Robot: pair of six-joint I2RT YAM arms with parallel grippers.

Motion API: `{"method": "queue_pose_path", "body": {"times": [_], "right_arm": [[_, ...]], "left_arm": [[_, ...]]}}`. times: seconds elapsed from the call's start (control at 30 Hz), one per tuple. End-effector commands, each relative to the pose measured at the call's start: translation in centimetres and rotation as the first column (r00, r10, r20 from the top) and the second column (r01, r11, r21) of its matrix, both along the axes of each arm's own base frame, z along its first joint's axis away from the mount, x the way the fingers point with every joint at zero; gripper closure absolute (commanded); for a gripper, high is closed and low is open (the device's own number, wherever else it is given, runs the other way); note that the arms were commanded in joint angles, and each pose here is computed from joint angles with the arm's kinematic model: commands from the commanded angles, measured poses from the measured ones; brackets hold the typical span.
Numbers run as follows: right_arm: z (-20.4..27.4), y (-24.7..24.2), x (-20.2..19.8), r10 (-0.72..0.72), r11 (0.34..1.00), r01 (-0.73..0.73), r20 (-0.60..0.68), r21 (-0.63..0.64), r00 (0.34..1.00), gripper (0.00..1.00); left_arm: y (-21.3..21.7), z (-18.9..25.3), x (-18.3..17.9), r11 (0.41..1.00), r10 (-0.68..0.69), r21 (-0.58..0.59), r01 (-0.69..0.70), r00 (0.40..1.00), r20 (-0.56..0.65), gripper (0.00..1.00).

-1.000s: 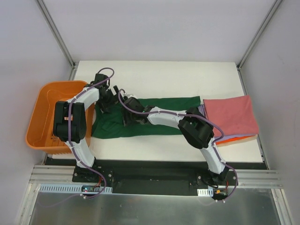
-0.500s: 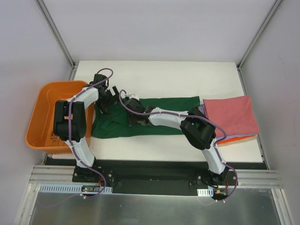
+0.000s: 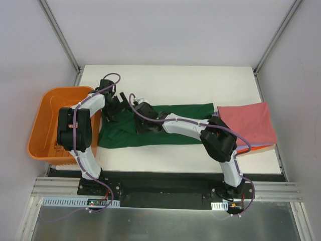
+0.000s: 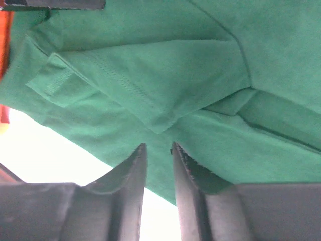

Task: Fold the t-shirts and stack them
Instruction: Fold the other side of the tshirt into a rectangle

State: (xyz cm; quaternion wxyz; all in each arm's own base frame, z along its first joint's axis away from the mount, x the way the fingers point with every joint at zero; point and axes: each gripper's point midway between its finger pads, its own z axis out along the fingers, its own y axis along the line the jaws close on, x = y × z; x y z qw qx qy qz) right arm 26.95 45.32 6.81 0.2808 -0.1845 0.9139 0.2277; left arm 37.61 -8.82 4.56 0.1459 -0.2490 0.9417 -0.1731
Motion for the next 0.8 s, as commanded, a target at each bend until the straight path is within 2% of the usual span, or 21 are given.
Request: {"method": "queue_pose_path", "body": {"times": [0.0,0.03,0.53,0.6,0.7,0.77], "right_arm": [[1.0,2.3,-0.3,0.047,0.998,-0.045,-0.032,0.054,0.998,0.63],[0.7,2.4,-0.1,0.038,0.998,-0.036,-0.03,0.049,0.999,0.57],[-3.7,2.2,0.6,-0.009,0.992,0.004,-0.037,-0.124,0.999,0.55],[-3.7,2.2,0.7,-0.016,0.991,0.013,-0.02,-0.134,1.0,0.64],[-3.5,2.2,0.7,-0.016,0.99,0.014,-0.012,-0.137,1.0,0.86],[-3.1,2.3,0.7,-0.019,0.991,0.017,-0.009,-0.133,1.0,0.93]], "left_arm": [[0.2,-0.1,-0.1,1.0,-0.018,-0.008,0.019,1.0,0.007,0.01],[0.2,-0.2,-0.2,1.0,-0.02,-0.007,0.02,1.0,0.004,0.01],[-0.4,-0.4,-0.5,0.998,-0.043,-0.037,0.044,0.999,0.01,0.01],[-0.5,-0.4,-0.5,0.998,-0.047,-0.042,0.047,0.999,0.01,0.01],[-0.6,-0.5,-0.5,0.998,-0.051,-0.047,0.051,0.999,0.01,0.01],[-0.6,-0.6,-0.6,0.997,-0.054,-0.048,0.054,0.998,0.01,0.01]]}}
